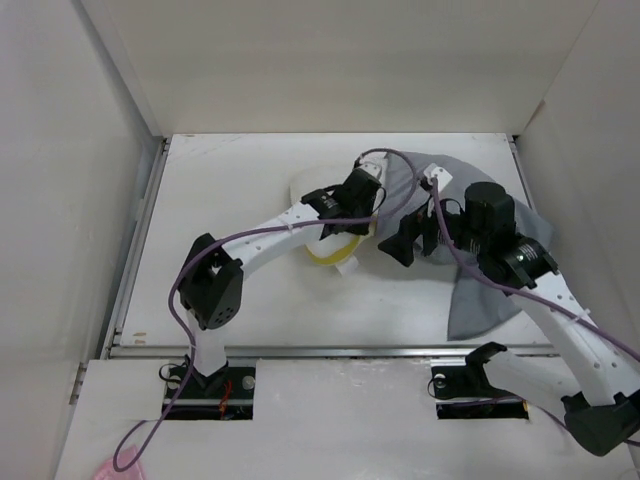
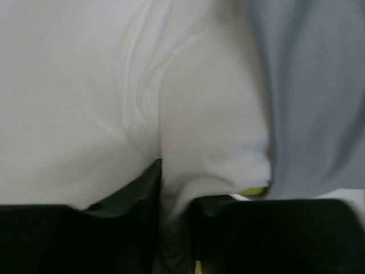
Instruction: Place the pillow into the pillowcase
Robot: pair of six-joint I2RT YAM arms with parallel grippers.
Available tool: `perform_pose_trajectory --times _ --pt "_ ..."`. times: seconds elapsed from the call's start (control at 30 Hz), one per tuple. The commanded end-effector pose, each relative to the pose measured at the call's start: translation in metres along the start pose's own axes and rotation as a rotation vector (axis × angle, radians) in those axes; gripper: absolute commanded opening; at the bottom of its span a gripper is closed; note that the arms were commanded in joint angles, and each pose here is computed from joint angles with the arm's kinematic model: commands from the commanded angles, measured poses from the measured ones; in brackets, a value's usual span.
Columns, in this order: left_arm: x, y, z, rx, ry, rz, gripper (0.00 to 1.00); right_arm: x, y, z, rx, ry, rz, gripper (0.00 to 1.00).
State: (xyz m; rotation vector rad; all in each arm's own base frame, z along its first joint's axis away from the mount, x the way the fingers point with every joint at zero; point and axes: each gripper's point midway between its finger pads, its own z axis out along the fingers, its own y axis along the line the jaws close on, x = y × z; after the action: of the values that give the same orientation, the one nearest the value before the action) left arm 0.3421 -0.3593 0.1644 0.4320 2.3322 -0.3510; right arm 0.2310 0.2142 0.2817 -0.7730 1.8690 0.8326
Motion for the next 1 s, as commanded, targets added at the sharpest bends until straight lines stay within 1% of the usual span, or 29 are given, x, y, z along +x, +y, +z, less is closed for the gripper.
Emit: perform_pose_trajectory --times 0.0,0.03,0.07,0.1,0.13,0.17,0.2,0.23,0.27,0.3,0.33,0.4,0.43,0.47,0.5,0.53,0.57,0.6,0.63,0.67,0.7,0.77,0.8,0.83,0.87,0.9,0.93,0.97 --pt "0.030 0.028 0.003 -0.094 0.038 -0.073 0.25 -0.034 -0.032 -0.019 0.258 -0.092 0.030 0.99" --pt "0.038 0.023 0.001 -0.054 0.067 -0.060 0.45 -0.025 -0.045 -0.017 0.322 -0.050 0.072 0.99" --pt "0.041 0.023 -0.004 -0.042 0.073 -0.061 0.62 -0.019 -0.057 -0.017 0.385 -0.035 0.137 0.99" --pt "0.052 0.025 -0.006 -0.039 0.096 -0.057 0.69 -0.017 -0.077 -0.022 0.482 -0.033 0.175 0.99" --pt "0.054 0.023 -0.011 -0.030 0.092 -0.052 0.87 -0.011 -0.087 -0.023 0.527 -0.020 0.214 0.99" --pt "0.053 0.024 -0.018 -0.028 0.088 -0.053 0.90 -0.003 -0.097 -0.020 0.566 0.000 0.269 0.99" --pt "0.038 0.022 -0.036 -0.006 0.039 -0.064 1.00 -0.001 -0.106 -0.022 0.602 0.000 0.298 0.99" --pt "0.036 0.023 -0.043 0.001 0.025 -0.068 1.00 0.005 -0.123 -0.029 0.680 0.005 0.338 0.99" --pt "0.027 0.026 -0.052 -0.012 -0.010 -0.074 1.00 0.017 -0.133 -0.028 0.720 0.039 0.378 0.99" --pt "0.016 0.028 -0.066 -0.006 -0.051 -0.072 1.00 0.023 -0.139 -0.029 0.752 0.046 0.424 0.99" --pt "0.007 0.036 -0.069 -0.018 -0.080 -0.091 1.00 0.034 -0.150 -0.032 0.812 0.066 0.453 0.99" --pt "-0.008 0.049 -0.068 -0.049 -0.122 -0.095 1.00 0.058 -0.163 -0.026 0.864 0.119 0.513 0.99" --pt "-0.013 0.067 -0.059 -0.095 -0.123 -0.110 1.00 0.067 -0.165 -0.022 0.870 0.144 0.530 0.99" --pt "-0.033 0.071 -0.059 -0.100 -0.155 -0.131 1.00 0.082 -0.167 -0.019 0.876 0.185 0.540 0.99" --pt "-0.042 0.078 -0.053 -0.115 -0.161 -0.146 1.00 0.090 -0.172 -0.011 0.880 0.197 0.555 0.99" --pt "-0.040 0.087 -0.032 -0.144 -0.130 -0.143 1.00 0.096 -0.174 -0.006 0.885 0.199 0.578 0.99" --pt "-0.060 0.100 -0.026 -0.150 -0.153 -0.167 1.00 0.102 -0.176 -0.002 0.877 0.207 0.582 0.99" --pt "-0.064 0.106 -0.017 -0.155 -0.142 -0.179 1.00 0.104 -0.179 0.004 0.877 0.196 0.589 0.99" --pt "-0.068 0.108 -0.007 -0.125 -0.120 -0.191 1.00 0.114 -0.182 0.009 0.883 0.218 0.603 0.99" --pt "-0.072 0.121 0.014 -0.135 -0.103 -0.203 1.00 0.113 -0.186 0.014 0.881 0.207 0.601 0.99" --pt "-0.073 0.127 0.024 -0.137 -0.102 -0.212 0.98 0.119 -0.186 0.017 0.872 0.227 0.608 0.99" --pt "-0.059 0.138 0.055 -0.141 -0.049 -0.193 0.83 0.136 -0.193 0.028 0.880 0.278 0.620 0.99" --pt "-0.057 0.141 0.059 -0.134 -0.021 -0.200 0.73 0.142 -0.192 0.036 0.848 0.301 0.625 0.99" --pt "-0.047 0.138 0.066 -0.119 0.017 -0.199 0.52 0.138 -0.195 0.046 0.817 0.285 0.618 0.99" --pt "-0.041 0.137 0.067 -0.105 0.034 -0.188 0.43 0.149 -0.200 0.057 0.794 0.314 0.606 0.99" --pt "-0.033 0.135 0.071 -0.090 0.049 -0.189 0.36 0.153 -0.203 0.065 0.781 0.314 0.609 0.99" --pt "-0.013 0.136 0.076 -0.090 0.084 -0.188 0.31 0.141 -0.214 0.072 0.782 0.285 0.596 0.99" --pt "-0.002 0.135 0.075 -0.079 0.109 -0.189 0.16 0.146 -0.223 0.082 0.781 0.297 0.590 0.99"
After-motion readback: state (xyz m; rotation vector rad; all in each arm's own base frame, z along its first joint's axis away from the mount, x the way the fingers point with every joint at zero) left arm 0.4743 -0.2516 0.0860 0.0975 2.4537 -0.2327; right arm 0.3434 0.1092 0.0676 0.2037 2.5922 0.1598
